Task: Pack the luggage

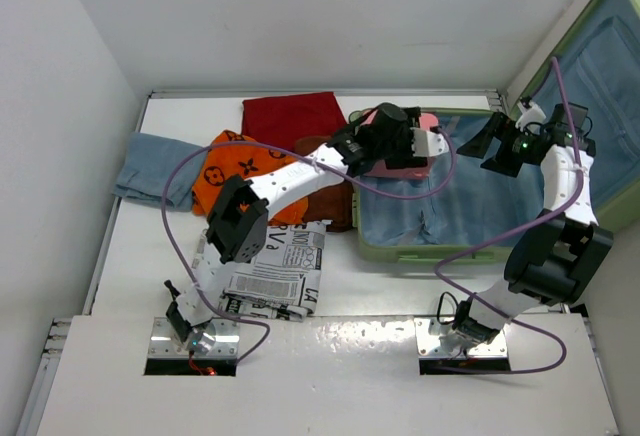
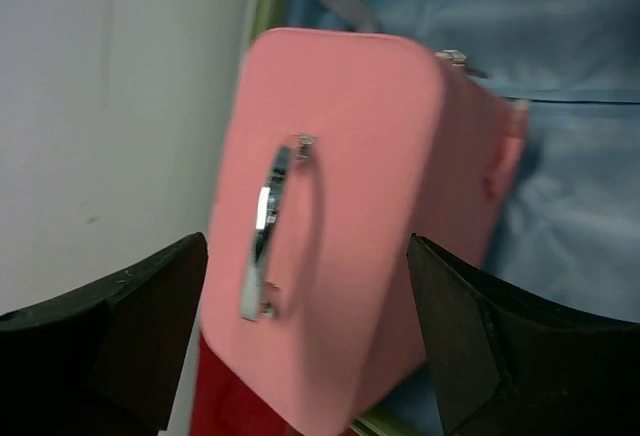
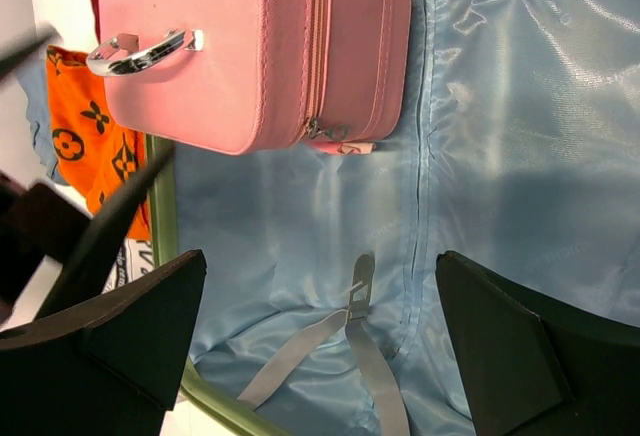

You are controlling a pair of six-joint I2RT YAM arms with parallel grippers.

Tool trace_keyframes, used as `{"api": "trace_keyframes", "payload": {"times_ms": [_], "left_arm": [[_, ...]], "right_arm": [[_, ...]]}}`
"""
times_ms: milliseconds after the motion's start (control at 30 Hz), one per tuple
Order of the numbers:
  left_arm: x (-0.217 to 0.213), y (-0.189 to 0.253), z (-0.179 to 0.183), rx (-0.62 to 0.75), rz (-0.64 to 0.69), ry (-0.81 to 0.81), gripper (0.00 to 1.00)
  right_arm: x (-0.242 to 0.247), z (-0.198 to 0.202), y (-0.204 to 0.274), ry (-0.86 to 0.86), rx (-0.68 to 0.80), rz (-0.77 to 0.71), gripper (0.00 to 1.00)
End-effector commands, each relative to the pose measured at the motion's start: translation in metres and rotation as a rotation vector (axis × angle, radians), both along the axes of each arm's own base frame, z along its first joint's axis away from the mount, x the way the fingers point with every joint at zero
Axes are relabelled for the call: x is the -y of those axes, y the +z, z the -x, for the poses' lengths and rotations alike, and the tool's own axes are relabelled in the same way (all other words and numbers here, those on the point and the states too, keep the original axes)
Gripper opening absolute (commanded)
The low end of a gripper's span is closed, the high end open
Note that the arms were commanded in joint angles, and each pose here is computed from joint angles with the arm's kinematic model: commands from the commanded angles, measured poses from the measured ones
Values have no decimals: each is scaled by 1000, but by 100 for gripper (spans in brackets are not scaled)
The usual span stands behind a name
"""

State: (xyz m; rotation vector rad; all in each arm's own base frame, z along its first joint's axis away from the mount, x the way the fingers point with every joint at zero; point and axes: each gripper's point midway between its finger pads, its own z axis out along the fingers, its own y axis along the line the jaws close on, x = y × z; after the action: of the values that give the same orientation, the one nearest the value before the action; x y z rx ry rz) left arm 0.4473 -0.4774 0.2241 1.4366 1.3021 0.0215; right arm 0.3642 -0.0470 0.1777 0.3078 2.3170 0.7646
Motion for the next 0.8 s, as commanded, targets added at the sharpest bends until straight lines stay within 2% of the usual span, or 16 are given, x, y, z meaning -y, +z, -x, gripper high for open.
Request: {"api": "trace_keyframes", "payload": {"times_ms": [0,133,200,300,333,400,600,733,767], "left_arm": [[1,21,42,-174,85,-138,85],[-11,48,44,-236,188,-147,74],[-15,60,40,-267,235,-151,53],[-20,76,35,-305,288,-153,27],[-23,76,28,-328,309,-154,13],[-31,83,11,-379,380,-121,0],[-34,103,-19,-483,563,-124,0],[-32,107,-15,-514,591,-166,0],[-26,96,-12,-541,584,-165,0]], "right_arm": [[0,-10,21,13,64,13,97],[-1,-10,22,16,72,9,94],[-4,-11,22,23,75,5,91],[-4,-13,24,25,87,3,88],[-6,-12,24,29,84,0,84],[-8,-14,26,37,93,-3,81],[-15,-17,25,54,89,-8,76],[-19,-19,25,59,85,-12,76],[-19,-20,24,59,82,-12,76]]}}
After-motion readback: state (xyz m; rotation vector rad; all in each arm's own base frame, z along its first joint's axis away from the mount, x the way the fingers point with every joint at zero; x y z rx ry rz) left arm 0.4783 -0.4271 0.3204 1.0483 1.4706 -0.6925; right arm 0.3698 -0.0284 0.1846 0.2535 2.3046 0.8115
